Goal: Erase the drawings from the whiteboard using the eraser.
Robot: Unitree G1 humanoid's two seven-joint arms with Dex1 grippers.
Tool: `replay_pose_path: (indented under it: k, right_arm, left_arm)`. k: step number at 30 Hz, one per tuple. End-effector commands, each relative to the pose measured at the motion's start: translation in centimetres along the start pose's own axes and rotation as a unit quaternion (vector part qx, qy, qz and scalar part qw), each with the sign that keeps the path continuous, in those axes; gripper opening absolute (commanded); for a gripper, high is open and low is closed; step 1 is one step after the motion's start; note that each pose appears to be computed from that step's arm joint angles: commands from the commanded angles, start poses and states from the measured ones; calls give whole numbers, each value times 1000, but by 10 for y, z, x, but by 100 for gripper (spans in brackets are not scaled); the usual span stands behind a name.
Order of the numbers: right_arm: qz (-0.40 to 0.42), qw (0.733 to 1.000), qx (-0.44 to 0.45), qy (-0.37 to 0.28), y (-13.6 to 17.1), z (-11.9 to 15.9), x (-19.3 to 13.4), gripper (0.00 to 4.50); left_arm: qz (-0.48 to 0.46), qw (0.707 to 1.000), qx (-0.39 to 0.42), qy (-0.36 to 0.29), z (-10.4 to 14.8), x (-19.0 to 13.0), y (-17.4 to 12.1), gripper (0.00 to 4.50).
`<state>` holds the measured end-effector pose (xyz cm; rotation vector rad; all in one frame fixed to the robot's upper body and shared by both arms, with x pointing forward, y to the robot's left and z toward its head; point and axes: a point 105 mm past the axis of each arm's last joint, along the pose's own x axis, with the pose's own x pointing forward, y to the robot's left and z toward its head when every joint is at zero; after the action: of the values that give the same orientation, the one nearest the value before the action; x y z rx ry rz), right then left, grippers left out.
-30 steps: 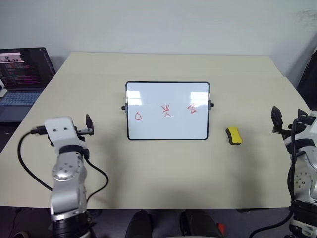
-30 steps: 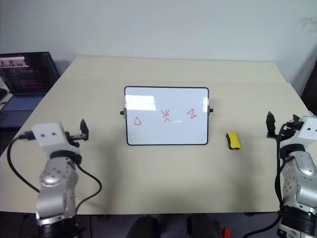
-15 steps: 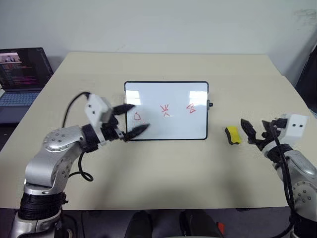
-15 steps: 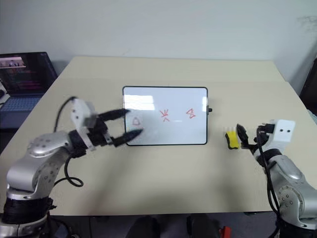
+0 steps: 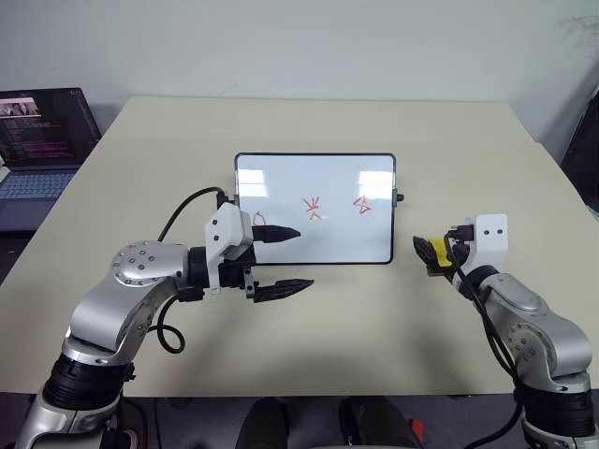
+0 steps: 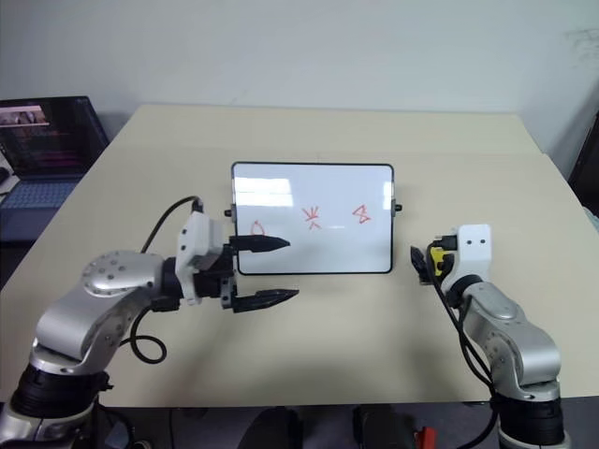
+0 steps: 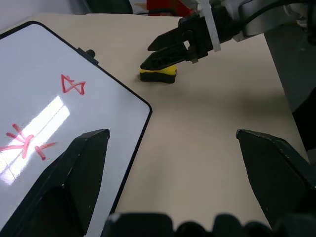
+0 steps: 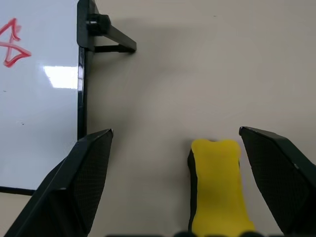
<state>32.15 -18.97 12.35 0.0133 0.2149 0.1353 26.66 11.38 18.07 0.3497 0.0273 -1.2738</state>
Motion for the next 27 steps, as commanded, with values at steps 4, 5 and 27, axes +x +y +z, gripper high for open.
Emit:
replay_pose_path:
  k: [4, 5, 27]
  right_arm:
    - [-15, 1000, -1, -12, -8, -2, 11, 447]
    - [-18, 1000, 0, -12, -9, -3, 13, 447]
    - [-49, 999, -2, 6, -30, -18, 22, 431]
  left_arm:
    - [2, 1000, 27, -1, 8, -2, -1, 450]
    - [3, 1000, 27, 0, 8, -3, -1, 450]
    - [33, 999, 8, 12, -6, -10, -7, 450]
